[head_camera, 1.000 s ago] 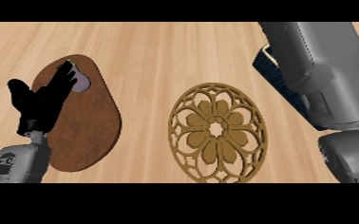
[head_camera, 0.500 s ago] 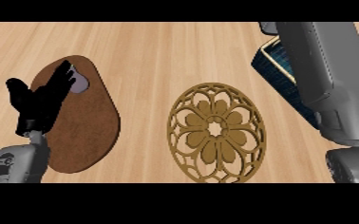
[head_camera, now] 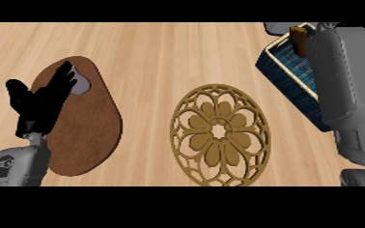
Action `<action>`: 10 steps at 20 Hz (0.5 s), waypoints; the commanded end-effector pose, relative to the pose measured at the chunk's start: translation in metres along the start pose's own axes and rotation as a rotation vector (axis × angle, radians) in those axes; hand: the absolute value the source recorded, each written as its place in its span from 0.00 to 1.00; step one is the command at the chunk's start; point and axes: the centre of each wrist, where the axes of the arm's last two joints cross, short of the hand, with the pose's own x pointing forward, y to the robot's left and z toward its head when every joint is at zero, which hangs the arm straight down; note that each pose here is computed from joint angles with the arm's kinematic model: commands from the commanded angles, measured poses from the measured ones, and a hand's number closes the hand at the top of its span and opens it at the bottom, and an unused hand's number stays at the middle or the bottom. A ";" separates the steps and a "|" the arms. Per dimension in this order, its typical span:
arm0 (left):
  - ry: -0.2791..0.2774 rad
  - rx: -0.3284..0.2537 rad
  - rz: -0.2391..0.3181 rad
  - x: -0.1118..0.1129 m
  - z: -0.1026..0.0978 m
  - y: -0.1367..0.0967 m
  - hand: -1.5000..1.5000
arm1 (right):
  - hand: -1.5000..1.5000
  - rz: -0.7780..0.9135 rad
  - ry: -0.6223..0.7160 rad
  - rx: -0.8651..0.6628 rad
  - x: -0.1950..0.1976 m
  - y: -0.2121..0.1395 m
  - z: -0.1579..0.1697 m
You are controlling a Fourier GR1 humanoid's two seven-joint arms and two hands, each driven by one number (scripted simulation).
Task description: Pick the sweet potato from the placemat and place it in the basket
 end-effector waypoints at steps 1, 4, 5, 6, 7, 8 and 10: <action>-0.011 -0.008 -0.004 0.005 -0.006 -0.005 0.50 | 0.00 -0.032 0.077 -0.003 -0.009 0.006 -0.002; -0.005 -0.014 -0.011 -0.018 -0.005 -0.003 0.50 | 0.00 -0.067 0.006 0.023 -0.005 -0.013 -0.015; 0.000 0.003 0.006 -0.005 -0.005 0.009 0.50 | 0.00 -0.091 0.012 0.013 -0.013 -0.007 -0.016; 0.003 0.001 0.003 -0.002 -0.004 0.015 0.50 | 0.00 -0.125 0.012 -0.010 -0.024 -0.001 -0.011; -0.010 -0.012 0.013 -0.010 0.008 0.001 0.50 | 0.00 -0.162 0.022 -0.050 -0.023 -0.004 -0.014; 0.002 0.004 0.007 -0.001 0.002 0.011 0.50 | 0.00 -0.160 0.036 -0.046 -0.017 -0.024 -0.022; 0.000 -0.009 0.006 0.000 0.002 -0.007 0.50 | 0.00 -0.252 0.125 -0.135 -0.021 -0.017 -0.022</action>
